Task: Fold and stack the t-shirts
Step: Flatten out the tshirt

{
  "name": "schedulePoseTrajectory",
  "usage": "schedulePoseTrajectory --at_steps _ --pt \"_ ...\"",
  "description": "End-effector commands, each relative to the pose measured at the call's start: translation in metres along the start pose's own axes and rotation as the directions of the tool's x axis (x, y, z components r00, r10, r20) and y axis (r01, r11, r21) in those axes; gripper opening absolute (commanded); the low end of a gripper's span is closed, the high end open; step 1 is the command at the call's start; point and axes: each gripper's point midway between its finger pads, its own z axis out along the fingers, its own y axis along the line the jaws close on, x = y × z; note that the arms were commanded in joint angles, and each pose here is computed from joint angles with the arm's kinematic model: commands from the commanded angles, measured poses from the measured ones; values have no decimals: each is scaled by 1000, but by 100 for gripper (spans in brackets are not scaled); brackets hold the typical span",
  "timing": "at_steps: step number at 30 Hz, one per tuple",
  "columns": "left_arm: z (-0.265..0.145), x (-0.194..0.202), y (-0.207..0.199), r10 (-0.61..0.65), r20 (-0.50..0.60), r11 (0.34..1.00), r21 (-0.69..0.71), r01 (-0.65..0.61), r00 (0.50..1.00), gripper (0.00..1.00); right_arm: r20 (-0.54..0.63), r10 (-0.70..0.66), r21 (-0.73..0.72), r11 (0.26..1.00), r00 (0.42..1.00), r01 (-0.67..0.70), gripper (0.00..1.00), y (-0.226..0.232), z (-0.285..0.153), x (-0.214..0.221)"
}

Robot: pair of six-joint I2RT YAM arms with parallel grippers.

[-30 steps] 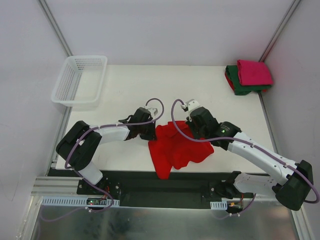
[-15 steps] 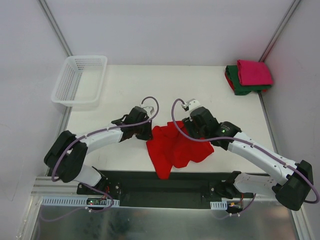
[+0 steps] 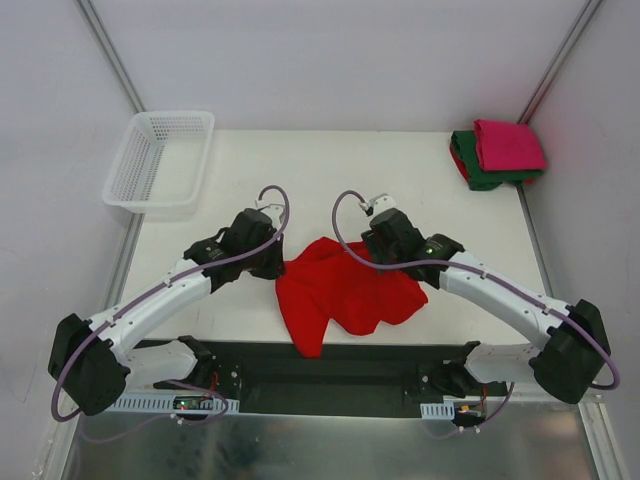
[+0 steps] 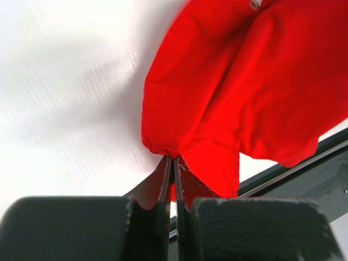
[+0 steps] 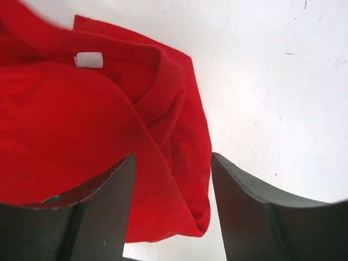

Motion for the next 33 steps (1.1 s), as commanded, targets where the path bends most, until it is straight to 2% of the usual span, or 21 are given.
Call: schedulePoseTrajectory --at_steps 1,13,18,26,33 --pt "-18 5 11 37 -23 997 -66 -38 999 0 71 84 85 992 994 -90 61 -13 3 -32" --pt "-30 12 15 42 -32 996 -79 -45 999 0 -10 124 135 983 992 -122 59 -17 53 -29" --pt "-31 11 19 46 -25 994 -99 -48 999 0 -83 124 74 990 989 -118 58 2 65 -11" --pt "-26 11 20 43 -43 993 -109 -48 998 0 -110 69 -29 997 992 -73 59 30 30 21" --pt "-23 4 18 59 -49 992 -112 -64 997 0 -121 75 -155 983 990 -93 60 63 -10 37"
